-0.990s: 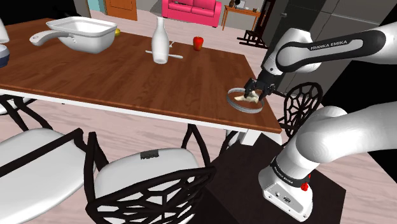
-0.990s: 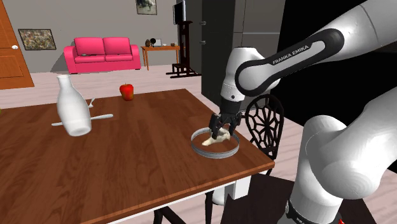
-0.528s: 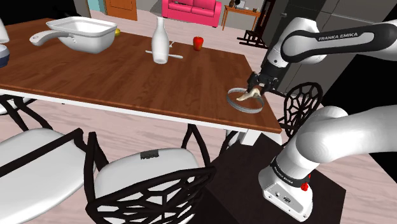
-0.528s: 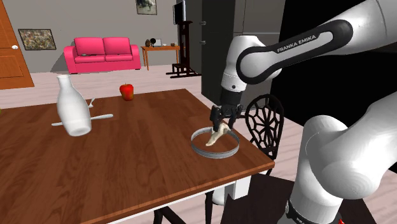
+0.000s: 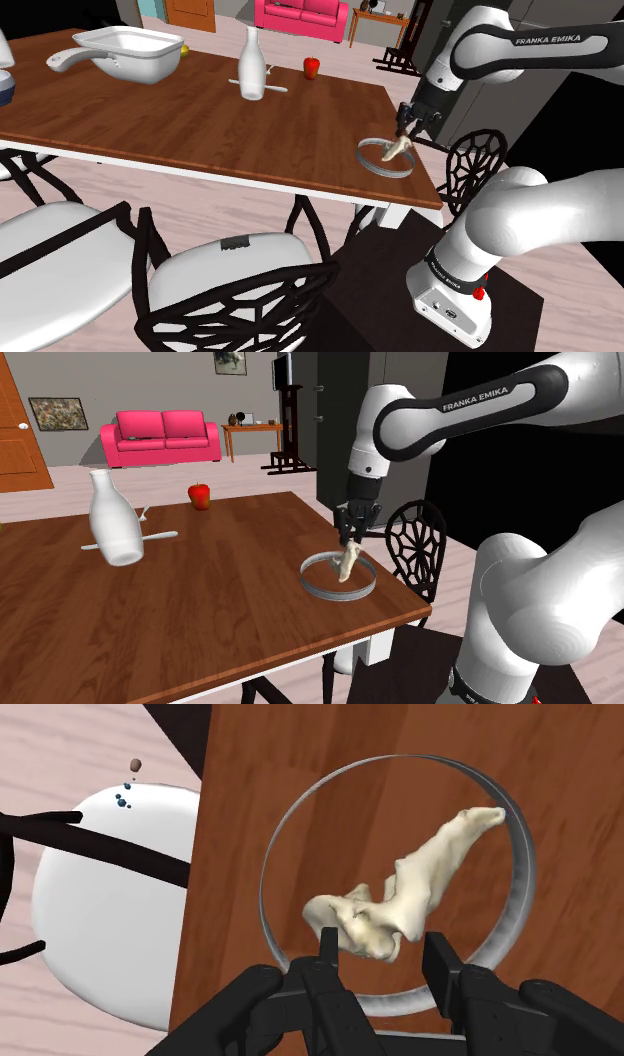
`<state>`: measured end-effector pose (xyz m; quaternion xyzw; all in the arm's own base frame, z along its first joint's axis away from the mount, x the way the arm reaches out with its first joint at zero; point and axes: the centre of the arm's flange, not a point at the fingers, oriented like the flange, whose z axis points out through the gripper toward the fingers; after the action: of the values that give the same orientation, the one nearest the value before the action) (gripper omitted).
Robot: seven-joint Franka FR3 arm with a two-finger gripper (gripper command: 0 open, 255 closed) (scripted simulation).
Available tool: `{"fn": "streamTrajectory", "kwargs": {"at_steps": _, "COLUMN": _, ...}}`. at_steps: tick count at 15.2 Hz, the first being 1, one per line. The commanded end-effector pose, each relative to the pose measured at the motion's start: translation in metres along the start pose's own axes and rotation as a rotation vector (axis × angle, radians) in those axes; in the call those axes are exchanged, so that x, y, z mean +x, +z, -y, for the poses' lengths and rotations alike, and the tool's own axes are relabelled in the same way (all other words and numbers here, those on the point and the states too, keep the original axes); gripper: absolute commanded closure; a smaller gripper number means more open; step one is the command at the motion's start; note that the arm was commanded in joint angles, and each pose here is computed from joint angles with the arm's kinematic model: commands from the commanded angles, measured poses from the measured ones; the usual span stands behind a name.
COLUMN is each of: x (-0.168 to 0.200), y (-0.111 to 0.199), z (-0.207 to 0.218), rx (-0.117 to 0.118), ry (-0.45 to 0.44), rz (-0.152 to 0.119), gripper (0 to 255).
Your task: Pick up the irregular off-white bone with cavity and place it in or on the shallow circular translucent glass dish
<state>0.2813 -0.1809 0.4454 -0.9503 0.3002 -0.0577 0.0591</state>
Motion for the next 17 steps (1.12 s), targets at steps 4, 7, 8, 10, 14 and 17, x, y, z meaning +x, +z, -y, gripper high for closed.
{"fn": "streamTrajectory", "kwargs": {"at_steps": 4, "x": -0.023, "y": -0.009, "z": 0.028, "rx": 0.000, "ry": 0.000, "rz": 0.000, "gripper": 255}}
{"fn": "streamTrajectory", "kwargs": {"at_steps": 7, "x": -0.024, "y": 0.007, "z": 0.026, "rx": 0.000, "ry": 0.000, "rz": 0.000, "gripper": 255}}
{"fn": "streamTrajectory", "kwargs": {"at_steps": 8, "x": -0.025, "y": 0.012, "z": 0.025, "rx": 0.000, "ry": 0.000, "rz": 0.000, "gripper": 255}}
{"fn": "streamTrajectory", "kwargs": {"at_steps": 10, "x": -0.026, "y": 0.022, "z": 0.023, "rx": 0.000, "ry": 0.000, "rz": 0.000, "gripper": 255}}
{"fn": "streamTrajectory", "kwargs": {"at_steps": 14, "x": -0.027, "y": 0.043, "z": 0.020, "rx": 0.000, "ry": 0.000, "rz": 0.000, "gripper": 255}}
{"fn": "streamTrajectory", "kwargs": {"at_steps": 17, "x": -0.028, "y": 0.058, "z": 0.018, "rx": 0.000, "ry": 0.000, "rz": 0.000, "gripper": 255}}
